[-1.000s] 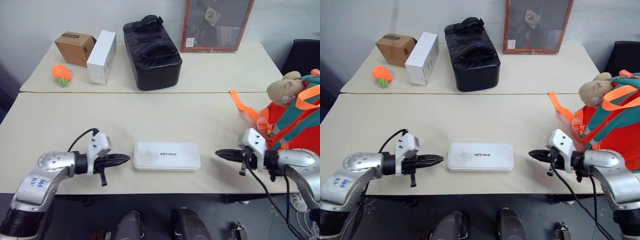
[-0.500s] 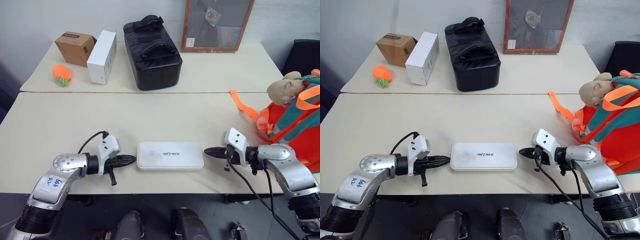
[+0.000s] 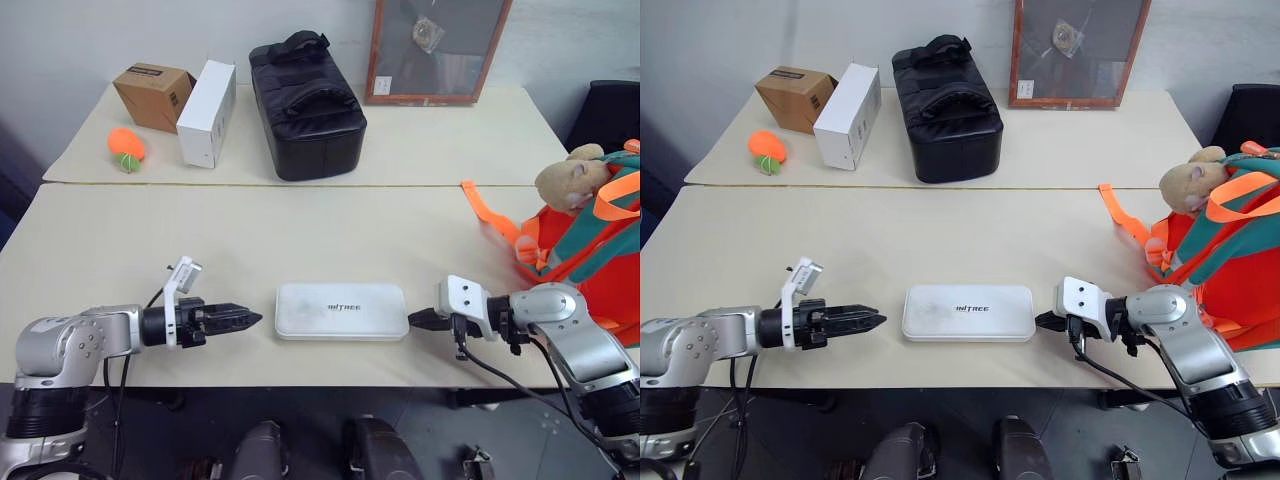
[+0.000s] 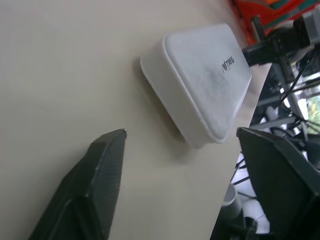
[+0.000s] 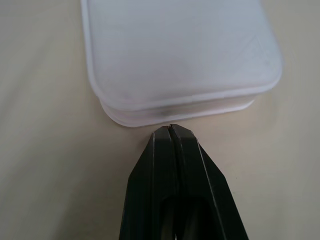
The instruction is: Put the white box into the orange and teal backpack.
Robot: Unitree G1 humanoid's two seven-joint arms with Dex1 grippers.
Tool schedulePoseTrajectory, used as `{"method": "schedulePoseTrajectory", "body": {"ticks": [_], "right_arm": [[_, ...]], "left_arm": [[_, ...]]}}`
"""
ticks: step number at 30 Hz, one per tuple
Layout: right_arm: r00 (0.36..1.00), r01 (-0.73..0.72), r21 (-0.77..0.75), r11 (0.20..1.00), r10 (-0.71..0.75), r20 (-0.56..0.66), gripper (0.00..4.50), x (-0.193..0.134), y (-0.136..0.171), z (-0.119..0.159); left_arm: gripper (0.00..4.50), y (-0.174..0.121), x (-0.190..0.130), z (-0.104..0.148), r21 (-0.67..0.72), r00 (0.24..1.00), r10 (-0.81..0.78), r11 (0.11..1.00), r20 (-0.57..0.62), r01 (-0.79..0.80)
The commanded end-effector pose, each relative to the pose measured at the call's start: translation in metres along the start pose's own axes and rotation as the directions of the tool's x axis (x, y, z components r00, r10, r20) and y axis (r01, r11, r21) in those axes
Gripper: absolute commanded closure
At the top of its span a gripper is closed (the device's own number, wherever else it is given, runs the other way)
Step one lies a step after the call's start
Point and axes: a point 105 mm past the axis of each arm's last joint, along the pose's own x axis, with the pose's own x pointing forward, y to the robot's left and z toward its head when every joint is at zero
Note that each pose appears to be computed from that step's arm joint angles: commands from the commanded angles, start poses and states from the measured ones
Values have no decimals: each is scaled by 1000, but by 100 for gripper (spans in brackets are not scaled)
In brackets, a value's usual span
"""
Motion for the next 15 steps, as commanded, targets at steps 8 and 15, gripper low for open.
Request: {"method": "schedulePoseTrajectory", "body": {"ticks": [8,15], "right_arm": [[1000,24,-44,999,-23,20,450,1,-9,9],[999,41,-42,998,-40,20,450,1,-10,9]], "left_arm": [[10,-6,49,4,-80,989,-94,993,-113,85],[10,-11,86,13,7,974,-128,991,-187,131]]}}
